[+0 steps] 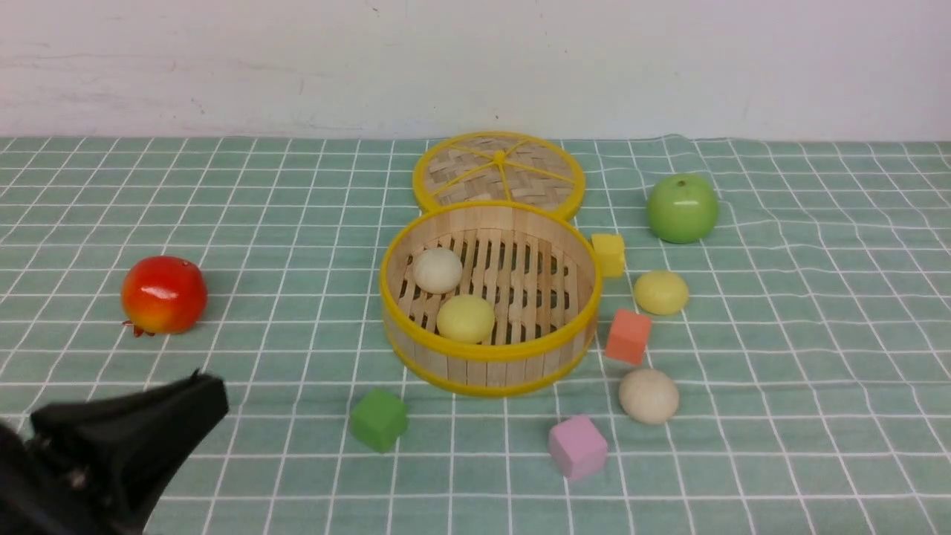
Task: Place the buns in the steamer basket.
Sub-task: Use the right arm to grab a steamed stuffed bun
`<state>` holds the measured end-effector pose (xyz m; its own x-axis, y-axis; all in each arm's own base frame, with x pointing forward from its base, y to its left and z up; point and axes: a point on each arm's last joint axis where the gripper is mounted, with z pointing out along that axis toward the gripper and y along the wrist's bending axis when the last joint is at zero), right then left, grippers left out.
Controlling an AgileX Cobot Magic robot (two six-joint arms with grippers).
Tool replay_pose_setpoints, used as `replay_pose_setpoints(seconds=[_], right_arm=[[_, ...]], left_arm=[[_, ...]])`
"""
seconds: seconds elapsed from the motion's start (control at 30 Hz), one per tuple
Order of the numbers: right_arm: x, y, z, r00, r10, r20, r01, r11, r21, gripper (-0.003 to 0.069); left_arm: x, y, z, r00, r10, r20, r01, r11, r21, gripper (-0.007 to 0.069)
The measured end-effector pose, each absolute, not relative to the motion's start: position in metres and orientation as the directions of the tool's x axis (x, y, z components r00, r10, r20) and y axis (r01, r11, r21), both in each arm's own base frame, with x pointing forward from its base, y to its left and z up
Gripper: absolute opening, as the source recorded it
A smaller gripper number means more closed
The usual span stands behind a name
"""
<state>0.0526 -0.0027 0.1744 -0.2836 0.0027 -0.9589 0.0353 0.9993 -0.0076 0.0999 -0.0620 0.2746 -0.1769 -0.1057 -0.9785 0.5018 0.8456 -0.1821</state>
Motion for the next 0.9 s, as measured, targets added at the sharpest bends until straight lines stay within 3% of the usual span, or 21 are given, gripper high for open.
replay_pose_setpoints(seconds=[0.27, 0.4, 0.43, 0.47, 0.53, 0.67, 0.8, 0.9], right_arm=[[0.053, -0.003, 0.175, -0.282, 0.005, -0.959, 0.035, 0.999, -0.005, 0.024], [0.054, 0.001, 0.177, -0.23, 0.188, -0.955, 0.041, 0.982, 0.184, 0.024], [0.055, 0.003, 0.182, -0.175, 0.354, -0.919, 0.041, 0.935, 0.352, 0.024], [0.055, 0.003, 0.183, -0.166, 0.372, -0.913, 0.04, 0.928, 0.371, 0.024], [0.057, 0.002, 0.195, -0.043, 0.553, -0.832, 0.008, 0.833, 0.554, 0.024], [0.056, -0.001, 0.205, 0.056, 0.676, -0.735, -0.035, 0.737, 0.675, 0.0238], [0.056, 0.007, 0.22, -0.084, 0.679, -0.729, -0.04, 0.729, 0.683, 0.0209], [0.064, 0.022, 0.261, -0.378, 0.453, -0.807, -0.08, 0.853, 0.516, 0.0183]], left_arm=[[0.093, -0.057, 0.27, -0.139, -0.133, -0.981, 0.504, 0.843, -0.186, -0.0014], [0.093, -0.057, 0.27, -0.14, -0.133, -0.981, 0.504, 0.844, -0.186, -0.0014], [0.093, -0.057, 0.27, -0.14, -0.134, -0.981, 0.504, 0.843, -0.187, -0.0014], [0.093, -0.057, 0.27, -0.14, -0.134, -0.981, 0.504, 0.843, -0.187, -0.0014], [0.093, -0.057, 0.27, -0.14, -0.134, -0.981, 0.504, 0.843, -0.187, -0.0014], [0.093, -0.057, 0.27, -0.14, -0.134, -0.981, 0.504, 0.843, -0.187, -0.0014], [0.093, -0.057, 0.27, -0.14, -0.134, -0.981, 0.504, 0.843, -0.187, -0.0014], [0.093, -0.057, 0.27, -0.14, -0.134, -0.981, 0.504, 0.843, -0.187, -0.0014]])
